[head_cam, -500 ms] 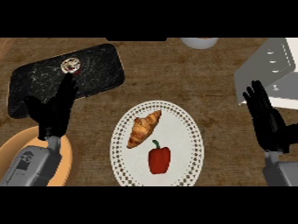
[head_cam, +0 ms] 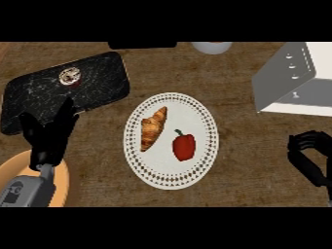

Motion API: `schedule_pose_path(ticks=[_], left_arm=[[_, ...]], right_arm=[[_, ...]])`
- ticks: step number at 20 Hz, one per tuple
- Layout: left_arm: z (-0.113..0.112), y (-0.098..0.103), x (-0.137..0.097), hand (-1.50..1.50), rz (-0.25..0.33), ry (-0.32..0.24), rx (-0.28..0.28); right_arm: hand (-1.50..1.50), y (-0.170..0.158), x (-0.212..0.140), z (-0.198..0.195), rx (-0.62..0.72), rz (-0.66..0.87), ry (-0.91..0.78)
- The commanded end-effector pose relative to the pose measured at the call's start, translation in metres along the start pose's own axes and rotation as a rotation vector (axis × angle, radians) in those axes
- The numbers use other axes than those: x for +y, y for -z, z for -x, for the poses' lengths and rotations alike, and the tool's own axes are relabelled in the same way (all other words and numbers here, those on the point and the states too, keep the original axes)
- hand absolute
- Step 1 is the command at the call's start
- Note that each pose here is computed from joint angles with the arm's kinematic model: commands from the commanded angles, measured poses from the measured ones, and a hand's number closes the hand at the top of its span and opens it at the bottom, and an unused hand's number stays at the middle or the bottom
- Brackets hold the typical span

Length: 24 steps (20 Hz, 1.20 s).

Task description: Pick the bell pepper from the placemat and place it in the tiered shelf

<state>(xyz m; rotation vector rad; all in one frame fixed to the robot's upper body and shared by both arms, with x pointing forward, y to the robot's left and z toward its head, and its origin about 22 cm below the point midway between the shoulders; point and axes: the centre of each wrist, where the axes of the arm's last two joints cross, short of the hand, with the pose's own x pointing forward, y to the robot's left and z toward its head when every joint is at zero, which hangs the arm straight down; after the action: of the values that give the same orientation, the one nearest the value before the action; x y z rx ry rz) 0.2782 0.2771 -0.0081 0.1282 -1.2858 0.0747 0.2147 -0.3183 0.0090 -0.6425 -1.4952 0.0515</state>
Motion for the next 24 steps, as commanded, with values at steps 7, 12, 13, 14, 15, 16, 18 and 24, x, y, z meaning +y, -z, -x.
schedule_pose_path(ticks=[7, 12, 13, 14, 15, 16, 18, 24], left_arm=[[0.038, -0.028, 0.027, 0.00, 0.022, 0.006, 0.182], [0.033, -0.021, 0.024, 0.00, 0.010, -0.003, 0.171], [0.019, -0.017, 0.013, 0.00, 0.043, 0.027, 0.155], [0.028, -0.026, 0.013, 0.00, 0.040, 0.014, 0.182], [0.015, -0.014, 0.028, 0.00, 0.030, 0.011, 0.180], [0.018, -0.017, 0.029, 0.00, 0.043, 0.021, 0.177], [0.018, -0.016, 0.013, 0.00, 0.054, 0.012, 0.171], [0.013, -0.014, 0.025, 0.00, 0.065, 0.033, 0.165]], right_arm=[[-1.50, -0.104, 0.010, -0.043, -0.006, -0.112, -0.065], [-1.50, -0.137, 0.004, -0.086, 0.011, -0.276, -0.088], [-1.50, -0.128, 0.002, -0.102, 0.015, -0.262, -0.102], [-1.50, -0.136, -0.003, -0.105, 0.031, -0.318, -0.135], [-1.50, -0.146, 0.002, -0.116, 0.033, -0.322, -0.123], [-1.50, -0.142, 0.000, -0.125, 0.055, -0.342, -0.150], [-1.50, -0.140, 0.008, -0.129, 0.086, -0.331, -0.230], [-1.50, -0.127, 0.024, -0.156, 0.205, -0.263, -0.301]])
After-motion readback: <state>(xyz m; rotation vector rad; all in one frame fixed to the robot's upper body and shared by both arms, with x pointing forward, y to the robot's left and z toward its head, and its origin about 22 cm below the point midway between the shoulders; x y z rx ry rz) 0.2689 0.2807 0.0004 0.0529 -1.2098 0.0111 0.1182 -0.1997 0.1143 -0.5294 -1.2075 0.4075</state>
